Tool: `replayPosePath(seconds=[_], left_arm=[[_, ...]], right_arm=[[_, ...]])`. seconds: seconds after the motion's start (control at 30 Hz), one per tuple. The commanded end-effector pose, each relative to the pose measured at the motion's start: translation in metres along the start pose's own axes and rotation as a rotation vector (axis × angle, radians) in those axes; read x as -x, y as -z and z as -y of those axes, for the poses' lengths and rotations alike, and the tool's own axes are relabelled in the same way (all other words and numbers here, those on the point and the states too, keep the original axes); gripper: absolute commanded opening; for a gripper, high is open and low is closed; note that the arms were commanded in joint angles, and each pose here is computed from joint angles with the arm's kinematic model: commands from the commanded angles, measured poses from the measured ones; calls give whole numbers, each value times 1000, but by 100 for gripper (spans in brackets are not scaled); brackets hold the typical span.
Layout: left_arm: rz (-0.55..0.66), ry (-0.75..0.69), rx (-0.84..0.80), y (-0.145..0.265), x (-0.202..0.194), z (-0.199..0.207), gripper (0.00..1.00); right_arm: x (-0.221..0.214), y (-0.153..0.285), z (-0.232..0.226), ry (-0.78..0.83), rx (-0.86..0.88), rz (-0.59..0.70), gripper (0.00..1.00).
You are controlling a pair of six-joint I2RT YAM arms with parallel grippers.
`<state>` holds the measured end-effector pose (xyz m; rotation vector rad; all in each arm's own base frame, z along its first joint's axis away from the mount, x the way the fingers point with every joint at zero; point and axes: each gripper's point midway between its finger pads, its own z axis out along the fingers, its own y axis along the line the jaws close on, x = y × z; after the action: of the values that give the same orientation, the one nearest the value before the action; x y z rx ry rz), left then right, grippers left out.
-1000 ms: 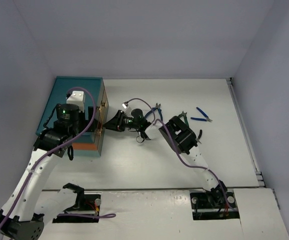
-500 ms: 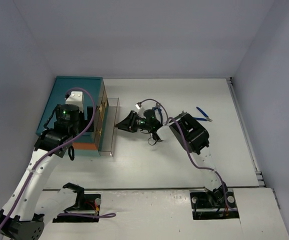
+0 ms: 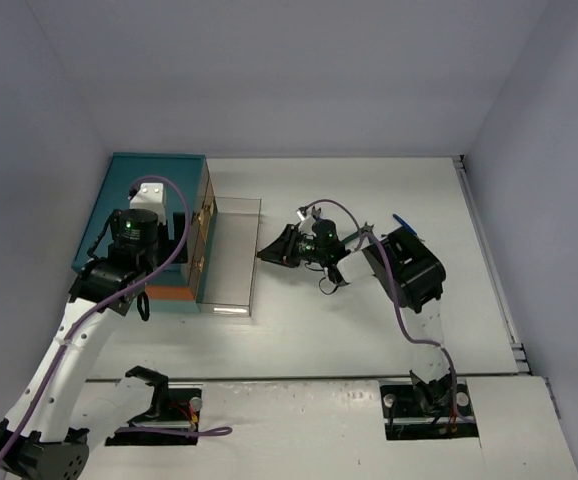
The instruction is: Sort the tools into containers
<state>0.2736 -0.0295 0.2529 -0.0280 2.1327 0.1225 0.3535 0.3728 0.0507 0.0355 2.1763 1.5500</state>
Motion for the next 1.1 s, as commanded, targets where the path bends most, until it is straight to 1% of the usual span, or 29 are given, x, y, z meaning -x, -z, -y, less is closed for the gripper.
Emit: replayPosePath(seconds=[0.0, 0.17, 0.2, 0.23, 0.3, 0.33, 0.4, 0.5, 0.53, 0.57, 0.63, 0.67, 0.73, 0.83, 0.93, 1.07], left_arm=[[19, 11, 9, 1, 8, -3, 81], [37, 14, 1, 5, 14, -3, 81], [40, 15, 1, 6, 16, -3, 81], [42, 14, 1, 6, 17, -3, 81], [48, 10, -7, 8, 20, -2, 81], [52, 9, -16, 9, 22, -1, 81], [76, 15, -31, 15, 30, 0, 81], [117, 19, -51, 27, 45, 0, 81], [116, 18, -51, 29, 44, -1, 81], [136, 20, -54, 36, 52, -2, 81], [158, 18, -57, 46, 59, -5, 81], [166, 16, -54, 51, 61, -8, 81], [182, 15, -51, 60, 65, -11, 81], [191, 18, -47, 71, 64, -17, 81], [190, 10, -37, 80, 56, -23, 81], [174, -5, 11, 81, 43, -34, 81]], right_arm=[[25, 13, -38, 131, 67, 57, 0], [29, 19, -35, 155, 30, 61, 0], [30, 20, -36, 164, 24, 61, 2], [31, 21, -36, 173, 19, 61, 5], [32, 24, -34, 194, -17, 56, 17], [36, 27, -40, 216, -25, 65, 20], [45, 34, -40, 281, -104, 75, 30], [72, 53, -42, 388, -266, 141, 36], [80, 61, -39, 414, -331, 159, 37], [86, 73, -33, 437, -434, 169, 38], [114, 95, -42, 516, -563, 238, 38], [120, 107, -30, 516, -660, 252, 38], [143, 126, -23, 566, -819, 302, 38], [147, 141, 1, 583, -989, 261, 39], [145, 140, 21, 575, -1054, 234, 39], [136, 128, 51, 541, -1093, 183, 39]])
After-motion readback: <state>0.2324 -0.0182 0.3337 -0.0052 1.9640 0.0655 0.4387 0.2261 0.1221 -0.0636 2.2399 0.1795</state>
